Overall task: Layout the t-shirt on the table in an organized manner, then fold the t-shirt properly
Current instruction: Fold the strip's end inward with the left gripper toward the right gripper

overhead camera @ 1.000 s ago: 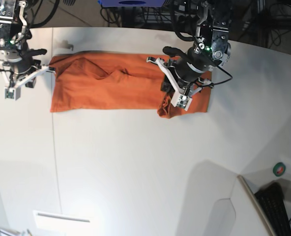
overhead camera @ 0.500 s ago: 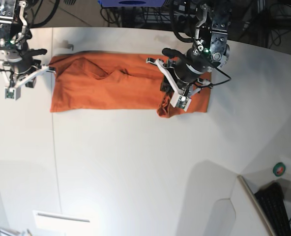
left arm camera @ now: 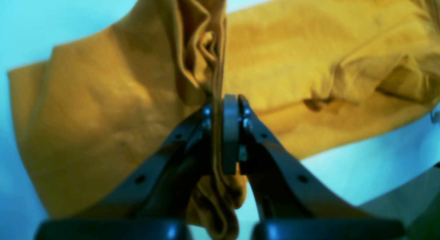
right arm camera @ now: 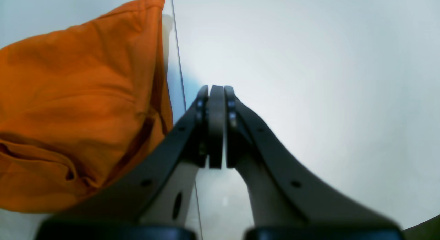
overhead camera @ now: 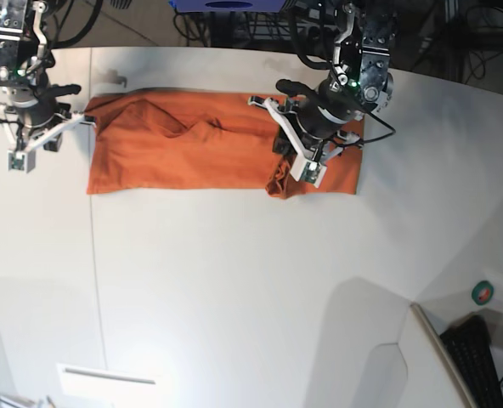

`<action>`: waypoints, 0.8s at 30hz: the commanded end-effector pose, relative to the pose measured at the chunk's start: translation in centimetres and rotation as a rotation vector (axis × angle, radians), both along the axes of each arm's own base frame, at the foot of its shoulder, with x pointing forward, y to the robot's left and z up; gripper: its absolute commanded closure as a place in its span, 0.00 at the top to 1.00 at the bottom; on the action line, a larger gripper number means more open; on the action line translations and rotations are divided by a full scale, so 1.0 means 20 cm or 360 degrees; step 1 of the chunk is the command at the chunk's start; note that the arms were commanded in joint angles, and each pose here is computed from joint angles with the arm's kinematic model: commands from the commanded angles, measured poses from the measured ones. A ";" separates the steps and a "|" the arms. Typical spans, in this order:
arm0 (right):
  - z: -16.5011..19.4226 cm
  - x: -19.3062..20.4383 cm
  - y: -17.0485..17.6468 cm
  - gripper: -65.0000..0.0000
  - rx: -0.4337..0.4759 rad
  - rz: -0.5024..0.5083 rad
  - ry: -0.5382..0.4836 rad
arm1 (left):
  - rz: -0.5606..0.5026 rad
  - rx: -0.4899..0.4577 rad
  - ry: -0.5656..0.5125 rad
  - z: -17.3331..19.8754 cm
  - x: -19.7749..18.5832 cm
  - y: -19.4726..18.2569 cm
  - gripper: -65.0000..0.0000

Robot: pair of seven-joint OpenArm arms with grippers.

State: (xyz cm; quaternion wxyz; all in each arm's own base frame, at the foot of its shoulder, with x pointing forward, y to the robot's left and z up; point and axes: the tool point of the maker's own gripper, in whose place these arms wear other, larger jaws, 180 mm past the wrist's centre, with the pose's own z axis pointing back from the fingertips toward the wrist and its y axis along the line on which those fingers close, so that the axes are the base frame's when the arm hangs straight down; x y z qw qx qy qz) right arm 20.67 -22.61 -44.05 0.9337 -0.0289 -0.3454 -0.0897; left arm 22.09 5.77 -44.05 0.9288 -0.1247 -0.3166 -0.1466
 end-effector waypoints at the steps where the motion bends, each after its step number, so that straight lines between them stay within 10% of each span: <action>1: 0.05 0.03 -0.02 0.00 -0.0025 0.0002 -0.0059 | 0.0004 -0.0027 -0.0062 0.04 0.04 -0.01 0.00; 24: 0.05 0.03 -0.02 0.00 -0.0025 0.0002 -0.0059 | 0.0004 -0.0027 -0.0074 0.05 0.05 -0.01 0.00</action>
